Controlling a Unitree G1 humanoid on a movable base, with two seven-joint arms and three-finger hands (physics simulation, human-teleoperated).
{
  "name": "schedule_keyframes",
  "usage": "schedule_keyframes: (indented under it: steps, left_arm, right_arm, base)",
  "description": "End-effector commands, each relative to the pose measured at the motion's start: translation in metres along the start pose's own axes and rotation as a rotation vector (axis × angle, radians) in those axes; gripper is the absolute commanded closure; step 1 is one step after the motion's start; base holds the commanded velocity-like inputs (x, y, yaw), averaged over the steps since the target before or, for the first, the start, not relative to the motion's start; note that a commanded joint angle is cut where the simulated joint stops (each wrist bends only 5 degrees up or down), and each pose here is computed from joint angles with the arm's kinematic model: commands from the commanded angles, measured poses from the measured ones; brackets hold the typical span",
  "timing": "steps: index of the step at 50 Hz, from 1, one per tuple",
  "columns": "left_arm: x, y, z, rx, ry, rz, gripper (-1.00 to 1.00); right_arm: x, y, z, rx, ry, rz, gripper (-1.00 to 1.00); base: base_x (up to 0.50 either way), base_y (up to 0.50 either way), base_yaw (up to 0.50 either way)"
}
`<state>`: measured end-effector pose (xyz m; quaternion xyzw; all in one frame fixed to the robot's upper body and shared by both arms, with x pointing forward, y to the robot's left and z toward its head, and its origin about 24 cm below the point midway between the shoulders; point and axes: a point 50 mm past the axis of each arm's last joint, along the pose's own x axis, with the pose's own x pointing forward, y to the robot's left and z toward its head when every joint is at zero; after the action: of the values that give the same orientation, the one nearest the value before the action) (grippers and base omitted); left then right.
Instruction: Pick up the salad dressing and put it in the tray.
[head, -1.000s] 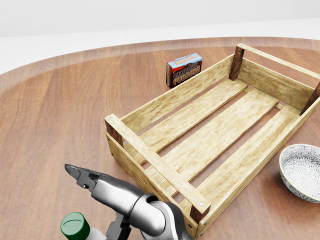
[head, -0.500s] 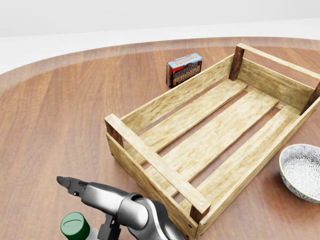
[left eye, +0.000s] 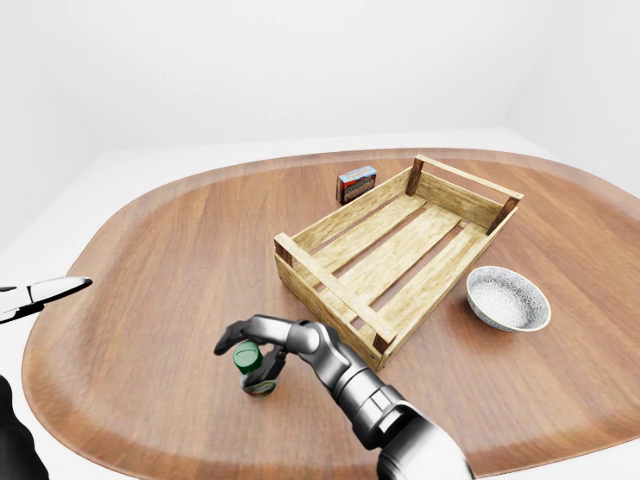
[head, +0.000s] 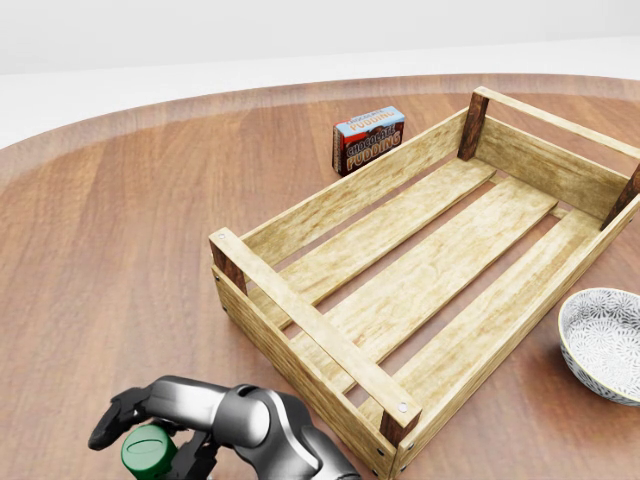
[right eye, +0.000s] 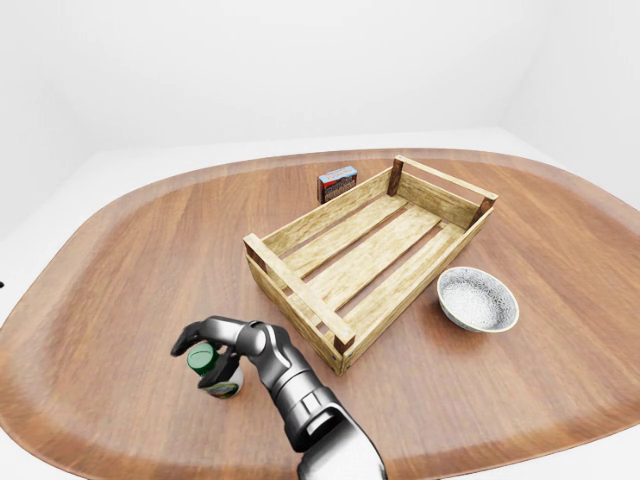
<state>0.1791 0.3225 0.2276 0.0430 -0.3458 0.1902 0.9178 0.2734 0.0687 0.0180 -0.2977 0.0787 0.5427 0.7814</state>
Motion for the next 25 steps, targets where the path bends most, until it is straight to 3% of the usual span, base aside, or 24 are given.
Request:
schedule_keyframes:
  steps: [1,18,25]
  left_arm:
    - [0.0,0.0,-0.001,-0.002,0.003,0.0,-1.0]
    - [-0.002,-0.003,-0.003,-0.002,0.013,-0.007,-1.0]
    - [-0.002,-0.005,-0.004,-0.001,0.016,-0.013,-1.0]
  right_arm:
    - [0.002,-0.002,-0.006,0.034,0.031,0.029,1.0]
    - [-0.005,-0.001,-0.015,0.006,0.045,0.006,1.0]
    - [-0.005,-0.002,-0.001,0.003,-0.016,-0.01,1.0]
  base:
    - [0.0,0.0,0.0]
    - [0.0,0.0,0.0]
    - [0.0,0.0,0.0]
